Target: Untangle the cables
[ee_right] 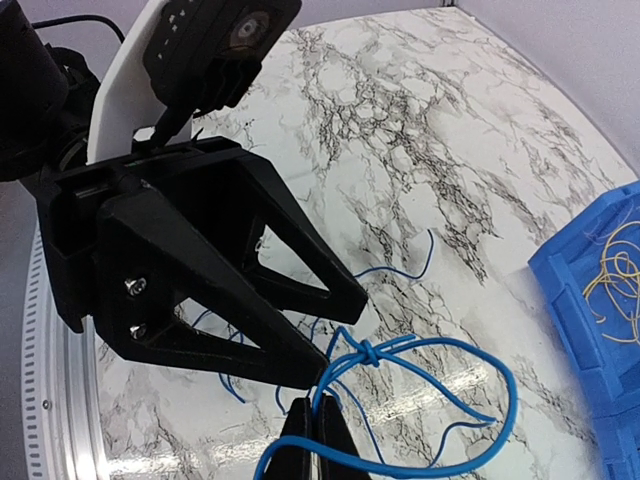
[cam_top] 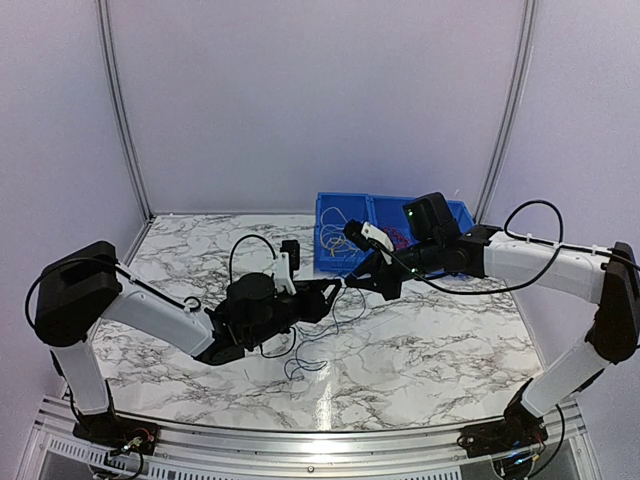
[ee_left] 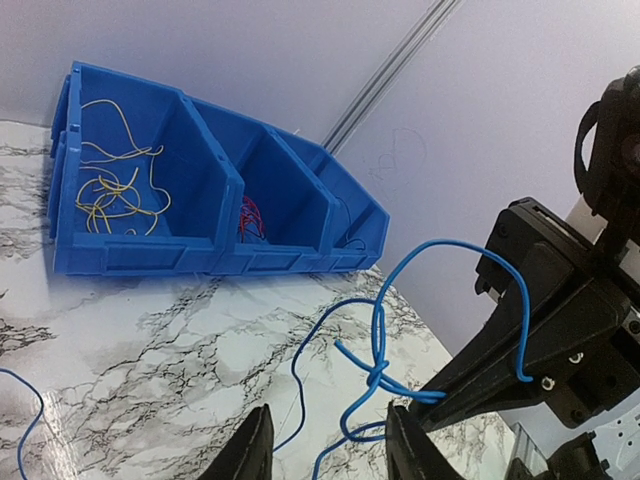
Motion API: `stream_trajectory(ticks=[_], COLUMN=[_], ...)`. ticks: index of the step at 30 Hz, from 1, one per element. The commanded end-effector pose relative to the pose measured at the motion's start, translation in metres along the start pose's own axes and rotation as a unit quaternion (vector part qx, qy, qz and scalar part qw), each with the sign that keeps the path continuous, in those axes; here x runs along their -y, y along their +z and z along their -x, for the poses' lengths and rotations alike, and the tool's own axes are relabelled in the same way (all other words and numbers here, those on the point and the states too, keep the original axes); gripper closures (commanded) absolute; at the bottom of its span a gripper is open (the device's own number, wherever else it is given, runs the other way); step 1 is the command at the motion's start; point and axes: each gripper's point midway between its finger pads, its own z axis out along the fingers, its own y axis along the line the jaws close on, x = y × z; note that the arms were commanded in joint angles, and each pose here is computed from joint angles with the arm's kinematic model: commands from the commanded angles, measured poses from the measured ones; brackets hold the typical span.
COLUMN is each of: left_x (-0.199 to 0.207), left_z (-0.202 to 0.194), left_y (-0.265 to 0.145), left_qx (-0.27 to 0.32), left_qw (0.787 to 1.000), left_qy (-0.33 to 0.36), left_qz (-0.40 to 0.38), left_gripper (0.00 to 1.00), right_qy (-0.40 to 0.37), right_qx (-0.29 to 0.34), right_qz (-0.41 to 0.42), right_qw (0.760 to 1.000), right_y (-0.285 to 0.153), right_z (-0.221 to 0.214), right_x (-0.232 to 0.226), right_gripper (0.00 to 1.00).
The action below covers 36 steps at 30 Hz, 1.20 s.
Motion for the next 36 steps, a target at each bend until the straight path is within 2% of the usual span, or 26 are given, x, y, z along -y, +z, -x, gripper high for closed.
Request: stream_trajectory(ticks=[1, 4, 11, 20, 22, 29, 36], left_x=[0.0, 0.0, -0.006, -0.033, -0.04, -0.046, -0.052], left_z=[0.011, 0.01, 0.008, 0.034, 0.038, 0.056, 0.073], left_y=[0.012, 0.02, 0.033, 0.035, 0.032, 0.012, -0.006], left_qx=[0.02, 0.019, 0.028, 0.073, 0.078, 0.103, 0.113], left_qw=[1.0, 1.0, 0.999, 0.995, 0.994, 0.992, 0.991], left_qy=[-0.01, -0.01, -0.006, -0.024, -0.026, -0.039, -0.038], left_qz=[0.005, 0.003, 0.016, 0.059, 0.065, 0.061, 0.062], left_gripper=[0.62, 0.65, 0.64, 0.62, 0.62, 0.62, 0.61], right_qy=[-0.024, -0.026, -0.031, -0.058, -0.068, -0.095, -0.146], right_qx=[0.023, 0.026, 0.036, 0.04, 0.037, 0.007, -0.015], right_qz=[0.016, 0.019, 0.056, 0.182, 0.211, 0.269, 0.313], right_qw=[0.999, 0.999, 0.997, 0.981, 0.974, 0.958, 0.938], right_y=[-0.007, -0.007, -0.009, -0.013, -0.015, -0.011, -0.015], right_z=[0.018, 0.019, 0.019, 0.011, 0.007, -0.012, -0.023], right_x=[-0.011, -0.014, -0.028, -0.082, -0.096, -0.128, -0.155], right_gripper=[1.0, 1.0, 1.0, 1.0, 0.94, 0.63, 0.55])
